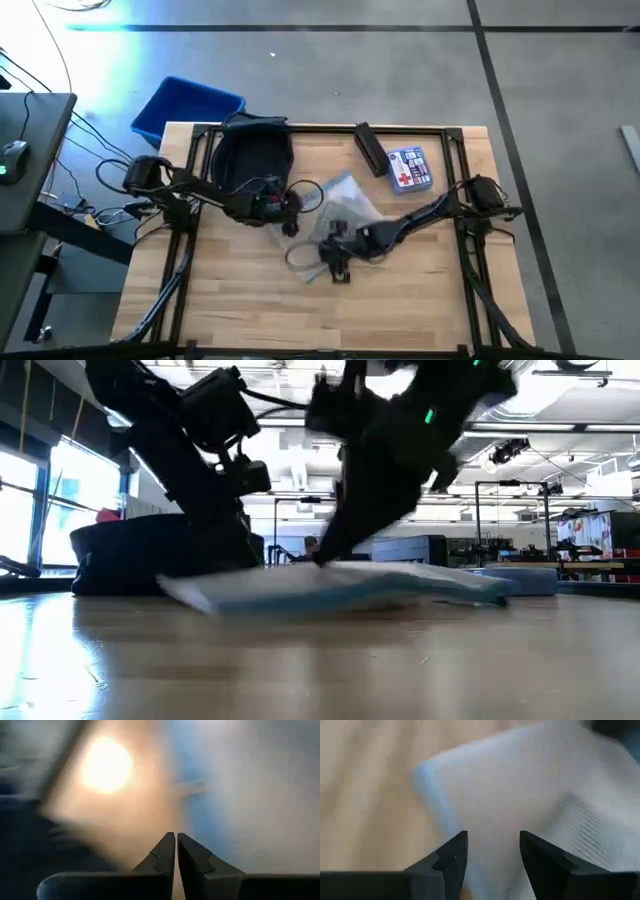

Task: Unpack backpack
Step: Open the white zip bag

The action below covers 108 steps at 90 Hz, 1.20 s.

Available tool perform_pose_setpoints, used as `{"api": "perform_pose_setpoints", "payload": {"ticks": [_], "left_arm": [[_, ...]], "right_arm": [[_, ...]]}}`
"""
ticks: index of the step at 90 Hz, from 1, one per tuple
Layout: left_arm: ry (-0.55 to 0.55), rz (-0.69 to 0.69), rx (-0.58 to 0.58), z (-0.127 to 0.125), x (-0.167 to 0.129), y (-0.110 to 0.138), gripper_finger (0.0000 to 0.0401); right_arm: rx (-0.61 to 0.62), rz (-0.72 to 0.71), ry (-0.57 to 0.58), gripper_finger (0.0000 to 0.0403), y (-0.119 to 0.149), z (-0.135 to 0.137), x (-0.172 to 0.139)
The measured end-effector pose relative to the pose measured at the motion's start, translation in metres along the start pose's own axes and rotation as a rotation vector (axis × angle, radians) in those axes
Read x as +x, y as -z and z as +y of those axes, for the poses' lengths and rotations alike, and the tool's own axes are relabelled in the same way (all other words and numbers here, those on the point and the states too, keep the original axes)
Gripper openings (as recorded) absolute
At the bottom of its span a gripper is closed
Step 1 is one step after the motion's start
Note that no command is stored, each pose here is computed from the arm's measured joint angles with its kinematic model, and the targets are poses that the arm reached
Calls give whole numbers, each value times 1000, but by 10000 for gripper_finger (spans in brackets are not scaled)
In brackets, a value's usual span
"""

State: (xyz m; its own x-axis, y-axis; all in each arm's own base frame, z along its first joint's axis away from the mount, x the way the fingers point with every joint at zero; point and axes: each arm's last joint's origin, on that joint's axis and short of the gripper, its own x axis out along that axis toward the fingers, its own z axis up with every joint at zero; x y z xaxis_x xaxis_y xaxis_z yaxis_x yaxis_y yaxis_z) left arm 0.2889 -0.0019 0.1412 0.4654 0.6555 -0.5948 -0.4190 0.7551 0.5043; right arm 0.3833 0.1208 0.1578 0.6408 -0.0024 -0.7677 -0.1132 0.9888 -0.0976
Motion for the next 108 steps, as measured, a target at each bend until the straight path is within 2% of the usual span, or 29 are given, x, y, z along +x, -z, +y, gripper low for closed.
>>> {"api": "perform_pose_setpoints", "payload": {"ticks": [5, 11, 20, 25, 29, 34, 48, 55, 62, 71, 87, 93, 99, 108], "left_arm": [[-77, -28, -19, 2, -7, -5, 0], [-119, -56, -17, 3, -18, -8, 0], [-112, -129, -32, -1, -39, -17, 0], [-64, -169, -31, -5, -52, -21, 0], [16, -192, -26, -9, -61, -24, 0], [157, -212, -14, -16, -70, -25, 0], [640, -325, -24, -34, -85, -35, 0], [829, -371, -4, -41, -85, -39, 0], [909, -367, 27, -49, -77, -37, 0], [879, -300, 53, -58, -59, -29, 0], [776, -184, 38, -61, -20, -17, 0], [677, -161, -13, -57, -10, -19, 0], [524, -149, -64, -48, -3, -22, 0], [299, -160, -100, -37, -3, -26, 0]], "right_arm": [[-35, -35, 24, 165, -9, 9, -7], [-49, -54, 86, 165, -19, 14, -17], [-15, -64, 272, 165, -28, 17, -40], [-7, -64, 388, 165, -30, 16, -58], [-6, -42, 454, 165, -27, 12, -70], [25, 5, 481, 165, -23, 3, -81], [105, 156, 593, 165, 5, -32, -86], [154, 226, 553, 165, 19, -44, -78], [211, 279, 474, 165, 34, -50, -66], [262, 306, 438, 165, 52, -51, -56], [350, 327, 359, 165, 71, -31, -52], [374, 330, 311, 165, 77, -19, -52], [405, 298, 238, 165, 79, -6, -50], [429, 158, 111, 165, 71, 15, -47]]}}
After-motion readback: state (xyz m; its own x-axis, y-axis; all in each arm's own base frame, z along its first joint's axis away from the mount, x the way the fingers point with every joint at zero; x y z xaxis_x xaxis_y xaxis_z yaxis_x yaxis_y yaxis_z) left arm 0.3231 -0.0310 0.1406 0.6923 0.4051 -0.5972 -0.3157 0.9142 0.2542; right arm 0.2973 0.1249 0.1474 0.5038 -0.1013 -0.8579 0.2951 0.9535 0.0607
